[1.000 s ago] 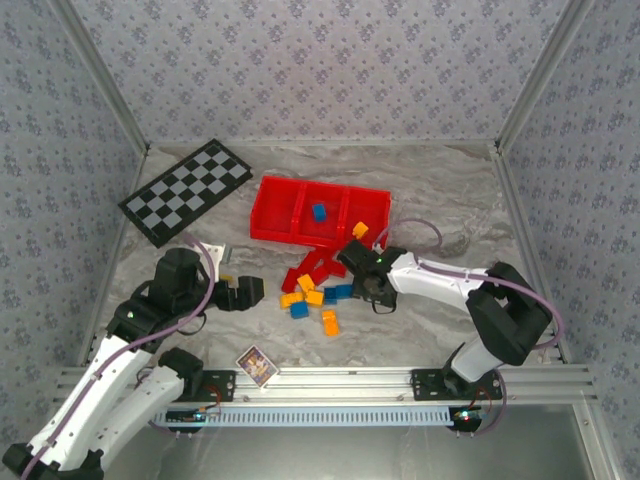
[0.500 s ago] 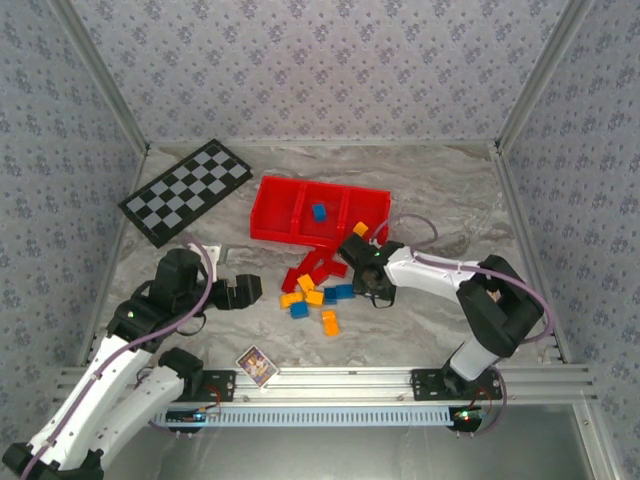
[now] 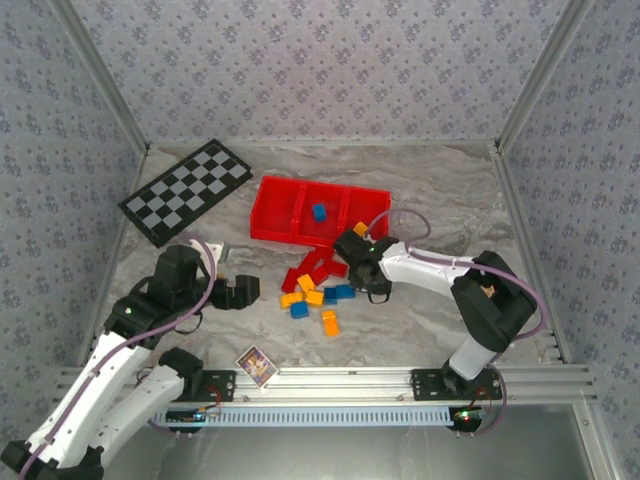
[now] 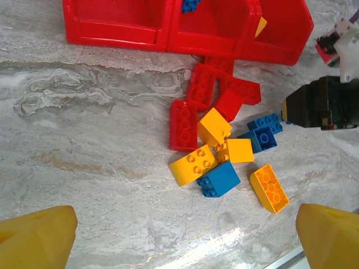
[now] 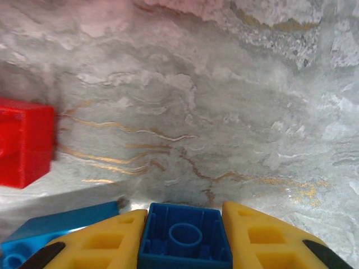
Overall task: Sort the legos into containers by color
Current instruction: Pick up the lego from the bottom-center of the table, then place the lego in the container.
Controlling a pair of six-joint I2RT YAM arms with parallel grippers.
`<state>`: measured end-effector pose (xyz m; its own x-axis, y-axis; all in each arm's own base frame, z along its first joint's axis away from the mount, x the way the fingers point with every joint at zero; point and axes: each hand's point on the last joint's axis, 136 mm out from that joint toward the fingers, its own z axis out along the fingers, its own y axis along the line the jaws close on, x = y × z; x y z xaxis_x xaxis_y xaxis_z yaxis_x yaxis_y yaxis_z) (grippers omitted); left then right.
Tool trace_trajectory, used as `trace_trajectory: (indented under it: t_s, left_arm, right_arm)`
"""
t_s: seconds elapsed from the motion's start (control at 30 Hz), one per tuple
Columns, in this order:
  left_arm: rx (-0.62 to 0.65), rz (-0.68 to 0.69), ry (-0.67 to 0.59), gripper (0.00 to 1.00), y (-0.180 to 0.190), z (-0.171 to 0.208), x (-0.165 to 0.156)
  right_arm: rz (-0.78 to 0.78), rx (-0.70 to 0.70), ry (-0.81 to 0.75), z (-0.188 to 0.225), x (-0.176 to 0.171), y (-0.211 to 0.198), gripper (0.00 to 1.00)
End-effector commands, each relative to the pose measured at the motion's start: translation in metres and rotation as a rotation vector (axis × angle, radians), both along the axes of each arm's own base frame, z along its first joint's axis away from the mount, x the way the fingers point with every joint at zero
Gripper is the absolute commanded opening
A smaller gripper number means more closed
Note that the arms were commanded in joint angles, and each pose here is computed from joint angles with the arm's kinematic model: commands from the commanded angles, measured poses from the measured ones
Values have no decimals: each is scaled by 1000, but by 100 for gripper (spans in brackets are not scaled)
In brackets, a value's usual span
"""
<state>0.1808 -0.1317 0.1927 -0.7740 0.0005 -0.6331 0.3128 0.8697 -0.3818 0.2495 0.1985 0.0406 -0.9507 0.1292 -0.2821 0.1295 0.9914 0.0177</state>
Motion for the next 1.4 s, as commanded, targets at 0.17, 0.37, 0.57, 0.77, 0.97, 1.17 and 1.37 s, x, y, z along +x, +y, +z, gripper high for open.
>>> trace_trajectory:
  t_s: [0.17,0.37,0.57,0.77,0.97,1.17,1.37]
  left_arm:
    - [-47,-71,-31,100,-10,9,-7]
    - [-96,-109,-54,100,-17,16,-12]
    - [-112,-129,-93,100,-18,22,-16]
    - [-108,-133,-99,100,-18,22,-17]
    - [-101,-137,-108,100,-18,23,-18]
    - [-96,-133,-114,100,-18,22,-17]
    - [-93,-139,-115,100,-18,21,-18]
  right_arm:
    - [102,9,-169,80,28,31,25]
    - [189,65,-251,110,78,69,25]
    - [258,73,-241,109,138,99,25]
    - [297,87,-208,90,186,116,28]
    - [287,94,-160,69,209,116,51]
    - [276,83,-195,90,207,113,77]
    - [279,114,-250,130,194,110,85]
